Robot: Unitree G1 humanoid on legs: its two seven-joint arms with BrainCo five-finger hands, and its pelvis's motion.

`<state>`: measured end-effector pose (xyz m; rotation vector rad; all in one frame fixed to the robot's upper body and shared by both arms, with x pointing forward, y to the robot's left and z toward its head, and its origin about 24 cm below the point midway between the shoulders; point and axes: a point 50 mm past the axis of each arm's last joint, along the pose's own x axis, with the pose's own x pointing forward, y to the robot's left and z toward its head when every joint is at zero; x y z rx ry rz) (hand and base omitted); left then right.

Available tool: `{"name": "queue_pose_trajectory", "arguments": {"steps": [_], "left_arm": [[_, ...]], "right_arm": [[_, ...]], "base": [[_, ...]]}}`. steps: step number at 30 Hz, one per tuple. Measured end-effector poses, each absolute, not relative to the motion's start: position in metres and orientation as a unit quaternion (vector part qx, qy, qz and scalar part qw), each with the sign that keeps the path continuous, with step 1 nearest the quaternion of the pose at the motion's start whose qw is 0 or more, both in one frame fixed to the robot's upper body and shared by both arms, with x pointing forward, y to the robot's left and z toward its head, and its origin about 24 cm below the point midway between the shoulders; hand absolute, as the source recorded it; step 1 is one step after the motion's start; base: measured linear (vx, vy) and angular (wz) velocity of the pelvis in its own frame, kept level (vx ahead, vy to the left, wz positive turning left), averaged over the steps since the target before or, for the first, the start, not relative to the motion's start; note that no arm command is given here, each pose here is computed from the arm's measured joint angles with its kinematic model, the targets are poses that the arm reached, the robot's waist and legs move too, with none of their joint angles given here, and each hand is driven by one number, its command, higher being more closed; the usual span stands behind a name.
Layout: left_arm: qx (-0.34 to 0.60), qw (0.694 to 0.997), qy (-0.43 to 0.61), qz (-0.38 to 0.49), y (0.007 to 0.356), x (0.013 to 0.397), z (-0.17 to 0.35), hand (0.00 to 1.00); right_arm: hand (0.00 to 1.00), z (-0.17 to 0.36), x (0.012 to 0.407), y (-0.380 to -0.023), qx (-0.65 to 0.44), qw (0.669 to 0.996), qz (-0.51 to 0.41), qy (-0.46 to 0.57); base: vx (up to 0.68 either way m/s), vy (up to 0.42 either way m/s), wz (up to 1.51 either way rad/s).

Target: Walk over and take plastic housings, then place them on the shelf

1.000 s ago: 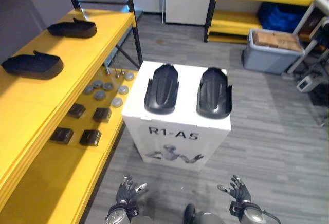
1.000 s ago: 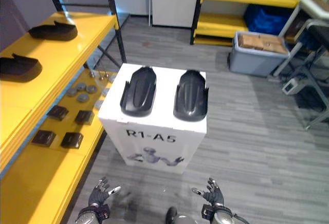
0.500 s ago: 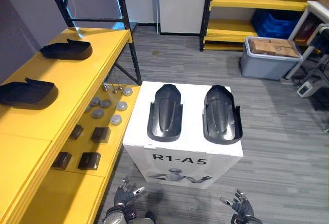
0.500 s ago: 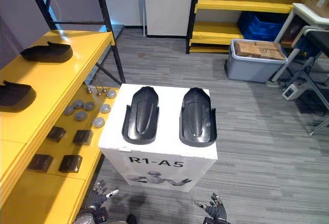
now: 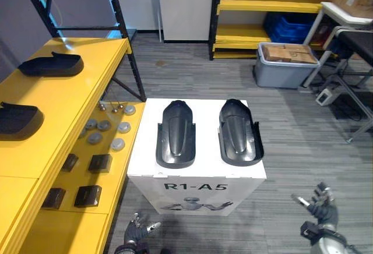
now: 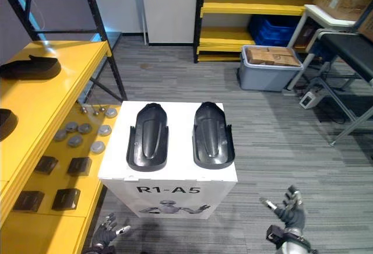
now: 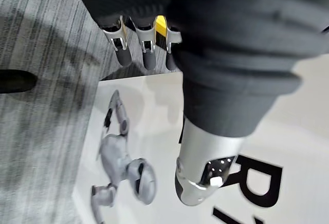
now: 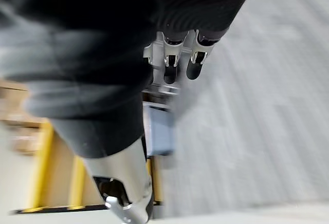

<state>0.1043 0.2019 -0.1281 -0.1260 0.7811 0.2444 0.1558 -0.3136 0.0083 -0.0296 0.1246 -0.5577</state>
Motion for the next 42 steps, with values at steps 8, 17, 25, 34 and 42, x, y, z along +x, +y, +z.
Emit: {"name": "queue_pose_trajectory", "arguments": {"steps": [8, 17, 25, 34, 42], "left_arm": [[-0.065, 0.908, 0.399, 0.112, 0.202, 0.087, -0.132, 0.0], [-0.065, 0.909, 0.401, 0.091, 0.195, 0.088, -0.133, 0.0], [-0.067, 0.909, 0.402, 0.085, 0.19, 0.089, -0.134, 0.0], [-0.063, 0.913, 0.397, 0.074, 0.184, 0.096, -0.133, 0.0], [-0.06, 0.92, 0.383, 0.067, 0.18, 0.108, -0.13, 0.0]], "right_arm": [[0.0, 0.068, 0.19, -0.328, -0.05, 0.968, -0.239, -0.066], [0.0, 0.089, 0.233, -0.299, -0.169, 0.964, -0.183, -0.091], [0.0, 0.077, 0.259, -0.284, -0.203, 0.961, -0.18, -0.054], [0.0, 0.072, 0.302, -0.265, -0.177, 0.967, -0.181, -0.015], [0.0, 0.082, 0.34, -0.241, -0.159, 0.974, -0.163, -0.002]], "base": [[-0.05, 0.008, -0.03], [0.0, -0.002, 0.09], [-0.04, 0.004, 0.04], [-0.03, 0.008, 0.02], [-0.01, 0.003, 0.01]]}}
